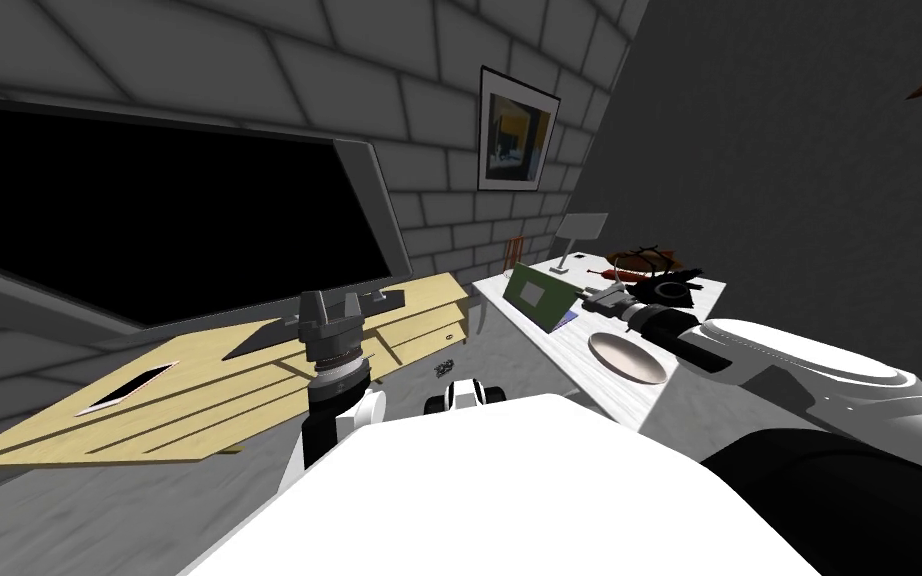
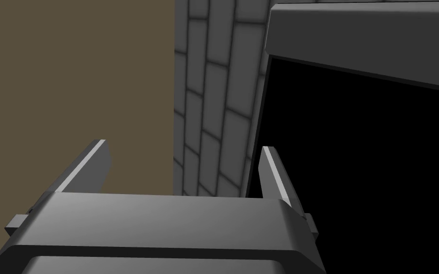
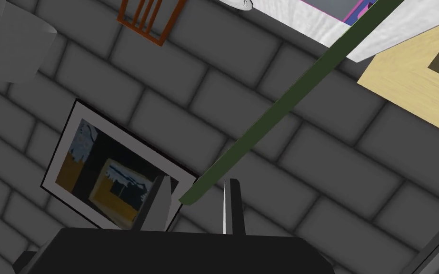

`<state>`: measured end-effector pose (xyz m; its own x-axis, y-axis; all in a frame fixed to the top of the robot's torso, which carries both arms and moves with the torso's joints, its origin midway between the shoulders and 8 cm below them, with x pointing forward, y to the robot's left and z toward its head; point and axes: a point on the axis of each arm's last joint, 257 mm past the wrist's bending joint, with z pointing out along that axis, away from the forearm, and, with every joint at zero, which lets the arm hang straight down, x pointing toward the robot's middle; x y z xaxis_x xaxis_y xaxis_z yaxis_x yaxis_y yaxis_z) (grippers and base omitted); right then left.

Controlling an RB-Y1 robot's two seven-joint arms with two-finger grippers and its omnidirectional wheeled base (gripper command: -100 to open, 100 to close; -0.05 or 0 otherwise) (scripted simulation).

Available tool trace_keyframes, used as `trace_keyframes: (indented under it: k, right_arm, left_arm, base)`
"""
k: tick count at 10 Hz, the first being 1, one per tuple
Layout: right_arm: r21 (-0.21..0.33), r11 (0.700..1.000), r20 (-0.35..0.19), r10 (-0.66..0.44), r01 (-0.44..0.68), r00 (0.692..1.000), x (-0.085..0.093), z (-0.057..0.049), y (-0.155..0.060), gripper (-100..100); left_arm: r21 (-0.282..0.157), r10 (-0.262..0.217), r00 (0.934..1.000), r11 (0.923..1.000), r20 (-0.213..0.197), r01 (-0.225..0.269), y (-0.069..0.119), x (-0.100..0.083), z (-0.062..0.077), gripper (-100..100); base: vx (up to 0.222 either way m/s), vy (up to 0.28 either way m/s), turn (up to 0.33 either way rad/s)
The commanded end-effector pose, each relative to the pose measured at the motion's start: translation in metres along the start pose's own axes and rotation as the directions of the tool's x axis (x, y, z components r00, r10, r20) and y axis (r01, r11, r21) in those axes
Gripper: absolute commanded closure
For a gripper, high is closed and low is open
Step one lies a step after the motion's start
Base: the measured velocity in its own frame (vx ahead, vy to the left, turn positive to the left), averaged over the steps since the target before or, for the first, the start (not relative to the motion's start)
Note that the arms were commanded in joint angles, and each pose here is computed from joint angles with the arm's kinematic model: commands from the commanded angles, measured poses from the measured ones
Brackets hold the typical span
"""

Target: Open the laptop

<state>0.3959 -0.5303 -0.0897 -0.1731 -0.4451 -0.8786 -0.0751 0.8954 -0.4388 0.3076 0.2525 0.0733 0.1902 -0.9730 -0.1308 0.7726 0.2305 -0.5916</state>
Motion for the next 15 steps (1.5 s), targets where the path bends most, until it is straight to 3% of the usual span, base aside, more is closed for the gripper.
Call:
trace_keyframes:
  k: [1, 2, 7, 8, 11, 12, 13, 15]
  right_arm:
    - [-0.003, 1.000, -0.005, 0.023, -0.023, 1.000, 0.000, 0.000, -0.001, 100]
    - [-0.022, 0.995, -0.025, 0.102, -0.102, 0.994, 0.009, -0.001, 0.004, 100]
    - [-0.062, 0.955, -0.091, 0.285, -0.291, 0.954, 0.032, -0.007, 0.022, 100]
    - [-0.062, 0.955, -0.091, 0.285, -0.291, 0.954, 0.032, -0.007, 0.022, 100]
    - [-0.073, 0.913, -0.134, 0.389, -0.401, 0.911, 0.045, -0.011, 0.032, 100]
    - [-0.061, 0.927, -0.113, 0.361, -0.370, 0.926, 0.036, -0.010, 0.022, 100]
    - [-0.065, 0.889, -0.141, 0.441, -0.453, 0.887, 0.052, -0.016, 0.035, 100]
    - [-0.067, 0.848, -0.166, 0.510, -0.525, 0.844, 0.066, -0.021, 0.048, 100]
  left_arm:
    - [0.000, 0.000, 1.0000, 1.0000, 0.000, 0.000, 0.000, 0.000, 0.000, 0]
    - [0.000, 0.000, 1.0000, 1.0000, 0.000, 0.000, 0.000, 0.000, 0.000, 0]
    - [0.000, 0.000, 1.0000, 1.0000, 0.000, 0.000, 0.000, 0.000, 0.000, 0]
    - [0.000, 0.000, 1.0000, 1.0000, 0.000, 0.000, 0.000, 0.000, 0.000, 0]
    - [0.000, 0.000, 1.0000, 1.0000, 0.000, 0.000, 0.000, 0.000, 0.000, 0]
    - [0.000, 0.000, 1.0000, 1.0000, 0.000, 0.000, 0.000, 0.000, 0.000, 0]
    - [0.000, 0.000, 1.0000, 1.0000, 0.000, 0.000, 0.000, 0.000, 0.000, 0]
    - [0.000, 0.000, 1.0000, 1.0000, 0.000, 0.000, 0.000, 0.000, 0.000, 0]
  base:
    - [0.009, -0.019, -0.008]
    - [0.030, -0.078, 0.031]
    - [0.034, -0.112, 0.039]
    - [0.030, -0.066, 0.000]
    - [0.024, -0.073, 0.025]
    - [0.004, -0.042, -0.002]
    - [0.022, -0.087, 0.087]
    - [0.030, -0.144, 0.094]
